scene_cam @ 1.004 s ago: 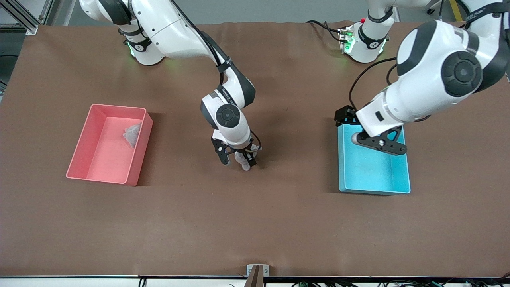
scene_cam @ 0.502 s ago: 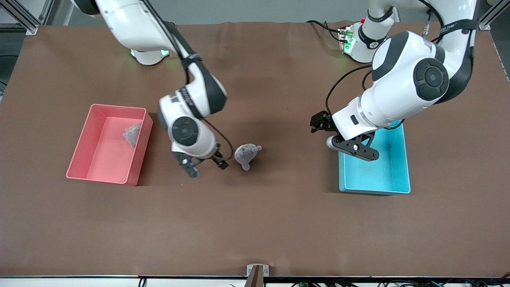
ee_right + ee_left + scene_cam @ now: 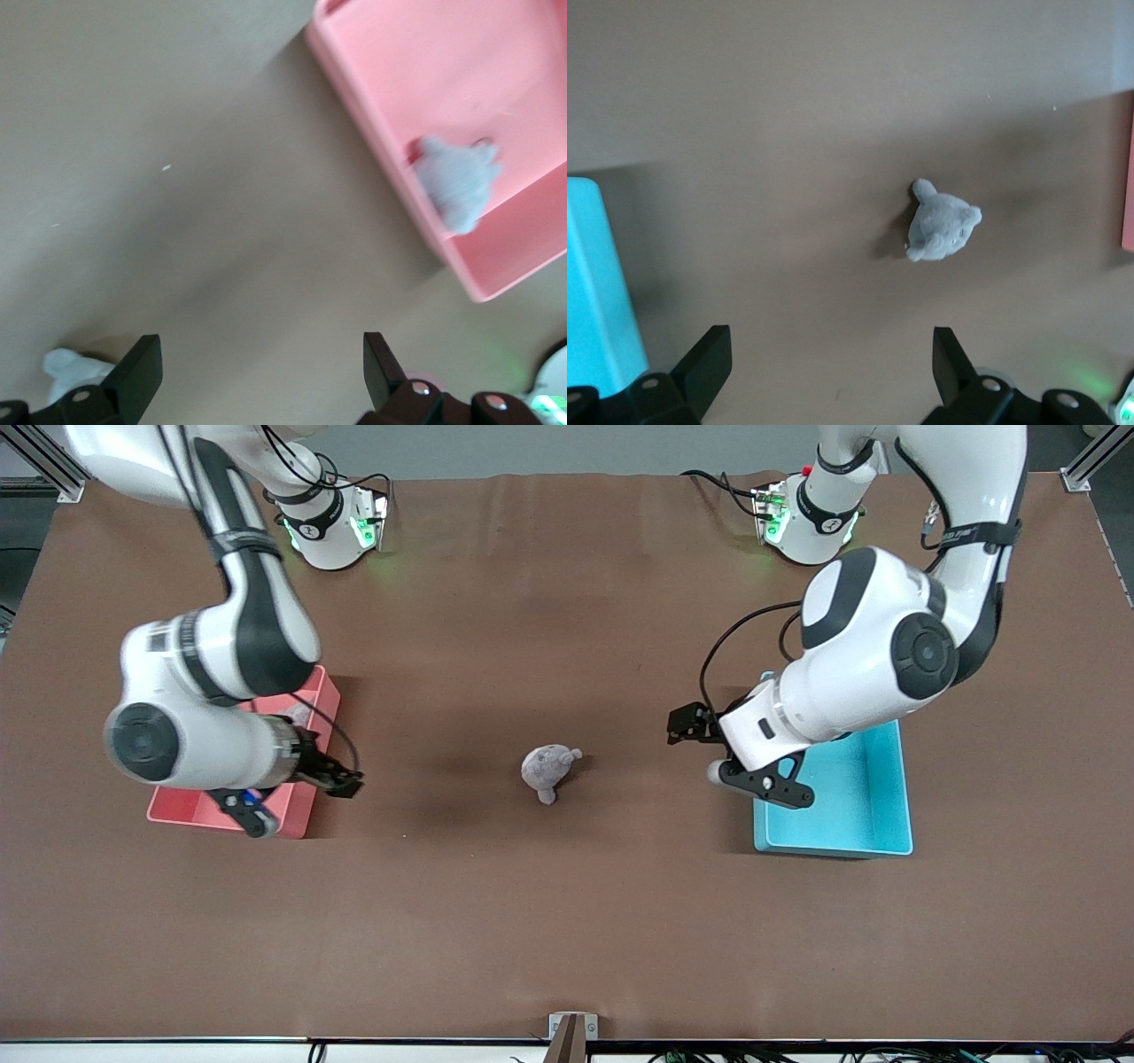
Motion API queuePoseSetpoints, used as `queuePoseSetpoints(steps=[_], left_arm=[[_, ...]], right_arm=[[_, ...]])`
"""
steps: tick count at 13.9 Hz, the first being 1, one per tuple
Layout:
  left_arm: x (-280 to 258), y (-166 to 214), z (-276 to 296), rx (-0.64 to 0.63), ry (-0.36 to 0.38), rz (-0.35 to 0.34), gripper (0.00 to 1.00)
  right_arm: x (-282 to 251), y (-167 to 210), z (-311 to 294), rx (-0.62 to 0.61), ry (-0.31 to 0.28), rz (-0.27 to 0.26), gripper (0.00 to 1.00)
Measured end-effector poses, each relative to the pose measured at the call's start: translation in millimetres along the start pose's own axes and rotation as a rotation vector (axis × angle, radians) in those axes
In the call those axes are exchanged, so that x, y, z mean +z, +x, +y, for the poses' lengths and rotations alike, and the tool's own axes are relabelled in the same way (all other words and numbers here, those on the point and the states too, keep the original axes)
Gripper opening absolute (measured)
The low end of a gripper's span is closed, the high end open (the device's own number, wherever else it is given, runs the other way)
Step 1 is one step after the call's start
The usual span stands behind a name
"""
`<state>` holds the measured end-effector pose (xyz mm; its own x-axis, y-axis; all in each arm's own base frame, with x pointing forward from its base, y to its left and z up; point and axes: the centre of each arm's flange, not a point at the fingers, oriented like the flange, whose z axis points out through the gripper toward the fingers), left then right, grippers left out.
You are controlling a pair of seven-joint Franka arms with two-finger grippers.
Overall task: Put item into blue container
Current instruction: 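Return the right gripper to the pink box while the left gripper reaches the plush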
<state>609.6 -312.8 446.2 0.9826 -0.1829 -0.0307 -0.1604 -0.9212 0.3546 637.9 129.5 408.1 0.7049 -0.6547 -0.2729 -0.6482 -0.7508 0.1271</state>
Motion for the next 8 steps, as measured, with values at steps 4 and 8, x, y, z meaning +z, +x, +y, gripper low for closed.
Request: queuePoseSetpoints(steps=[4, 8], left_arm=[[76.2, -7.1, 68.8, -0.167, -0.012, 0.032, 1.0], [149.0, -18.4, 107.2, -0.217, 0.025, 0.072, 1.0]], right_arm=[[-2.3, 60.0, 67.6, 0.034, -0.005, -0.066, 1.0], [38.0, 81.2, 123.1, 0.109, 0.035, -0.064, 0.98]])
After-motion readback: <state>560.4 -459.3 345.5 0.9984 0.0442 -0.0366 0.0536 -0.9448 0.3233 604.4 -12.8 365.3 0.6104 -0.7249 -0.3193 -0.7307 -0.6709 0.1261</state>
